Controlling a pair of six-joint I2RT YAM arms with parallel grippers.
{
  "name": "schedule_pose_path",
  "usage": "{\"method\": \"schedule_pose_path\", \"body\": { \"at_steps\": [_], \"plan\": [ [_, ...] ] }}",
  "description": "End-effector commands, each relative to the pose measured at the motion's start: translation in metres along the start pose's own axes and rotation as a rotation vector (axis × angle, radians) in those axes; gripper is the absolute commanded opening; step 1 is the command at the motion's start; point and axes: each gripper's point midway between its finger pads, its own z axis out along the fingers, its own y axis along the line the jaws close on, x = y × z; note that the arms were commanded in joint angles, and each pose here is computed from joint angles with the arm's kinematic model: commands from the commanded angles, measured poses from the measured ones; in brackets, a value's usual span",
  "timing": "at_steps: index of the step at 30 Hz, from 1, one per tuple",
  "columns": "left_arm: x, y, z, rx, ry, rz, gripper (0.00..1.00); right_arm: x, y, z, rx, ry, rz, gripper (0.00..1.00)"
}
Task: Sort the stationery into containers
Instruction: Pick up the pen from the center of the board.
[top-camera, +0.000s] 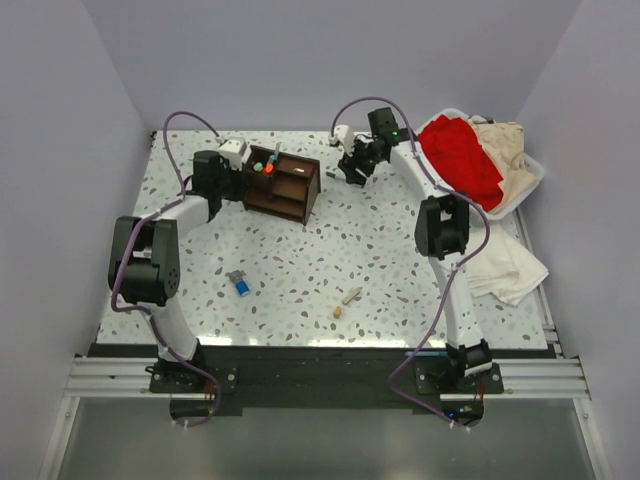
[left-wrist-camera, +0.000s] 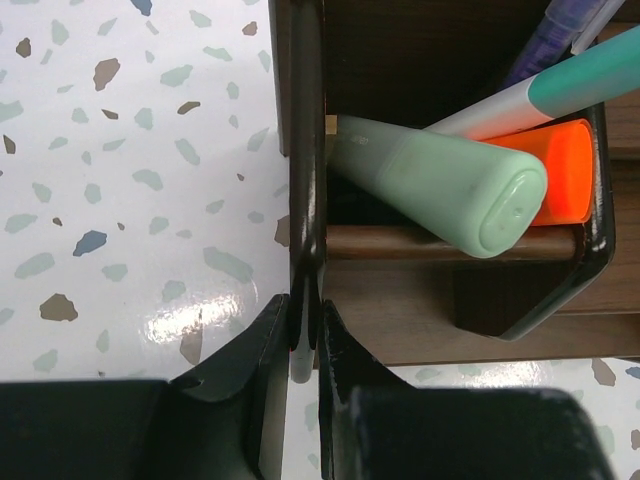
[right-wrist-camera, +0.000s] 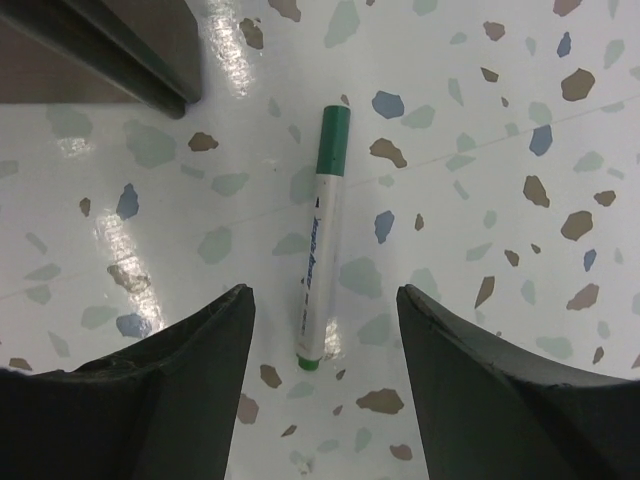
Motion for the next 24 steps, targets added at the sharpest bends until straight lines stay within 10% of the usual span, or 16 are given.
{"method": "schedule_pose_path", "body": {
  "at_steps": [1,24],
  "plan": [
    [-0.019,0.003,-0.017,-0.006,-0.051,-0.061,0.00,-0.011,-0.010,0.003,0.038,-0.019,0.001,0.63],
    [-0.018,-0.029,-0.016,0.095,-0.046,-0.260,0.00,0.035,0.018,0.022,-0.048,0.115,0.080,0.38]
  ]
}}
